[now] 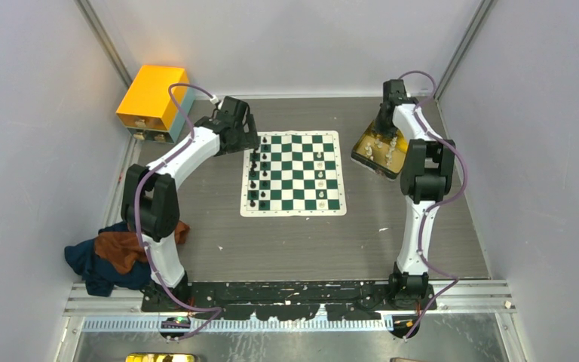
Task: Set up the chess pieces on the board
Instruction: Pick up the chess piece from the storage box.
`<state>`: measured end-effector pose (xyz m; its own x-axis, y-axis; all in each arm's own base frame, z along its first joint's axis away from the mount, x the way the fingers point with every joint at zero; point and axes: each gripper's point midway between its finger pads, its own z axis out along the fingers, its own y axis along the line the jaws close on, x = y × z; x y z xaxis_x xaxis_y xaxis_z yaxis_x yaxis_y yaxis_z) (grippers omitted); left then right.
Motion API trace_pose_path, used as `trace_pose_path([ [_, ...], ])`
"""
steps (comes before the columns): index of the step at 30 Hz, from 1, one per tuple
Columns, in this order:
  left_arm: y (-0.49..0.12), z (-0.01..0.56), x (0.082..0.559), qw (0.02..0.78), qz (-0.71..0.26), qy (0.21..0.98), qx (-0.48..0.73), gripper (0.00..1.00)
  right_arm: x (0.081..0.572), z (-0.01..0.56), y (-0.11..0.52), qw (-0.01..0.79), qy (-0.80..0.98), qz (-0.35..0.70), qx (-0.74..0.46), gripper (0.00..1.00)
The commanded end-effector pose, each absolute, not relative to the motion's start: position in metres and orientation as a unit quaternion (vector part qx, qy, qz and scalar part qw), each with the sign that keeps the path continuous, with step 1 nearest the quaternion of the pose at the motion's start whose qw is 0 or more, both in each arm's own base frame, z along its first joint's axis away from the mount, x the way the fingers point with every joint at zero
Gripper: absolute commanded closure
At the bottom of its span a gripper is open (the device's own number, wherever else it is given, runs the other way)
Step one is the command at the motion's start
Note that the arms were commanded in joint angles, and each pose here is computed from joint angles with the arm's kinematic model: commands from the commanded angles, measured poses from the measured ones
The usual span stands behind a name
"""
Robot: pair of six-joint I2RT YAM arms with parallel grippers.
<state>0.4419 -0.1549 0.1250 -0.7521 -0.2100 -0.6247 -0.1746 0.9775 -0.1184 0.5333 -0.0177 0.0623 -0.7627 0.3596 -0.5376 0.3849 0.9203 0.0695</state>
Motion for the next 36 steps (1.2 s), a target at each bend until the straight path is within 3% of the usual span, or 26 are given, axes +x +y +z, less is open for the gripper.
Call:
trace_pose_path([
  [1, -0.155, 0.138, 0.45, 0.356, -0.032, 0.928, -0.104, 0.02, 0.552, 0.082, -0.028, 0.313, 0.927, -0.015, 0.205, 0.66],
  [36, -0.158, 0.127, 0.457, 0.35, -0.03, 0.93, -0.104, 0.02, 0.552, 0.06, -0.019, 0.283, 0.937, 0.01, 0.204, 0.69],
])
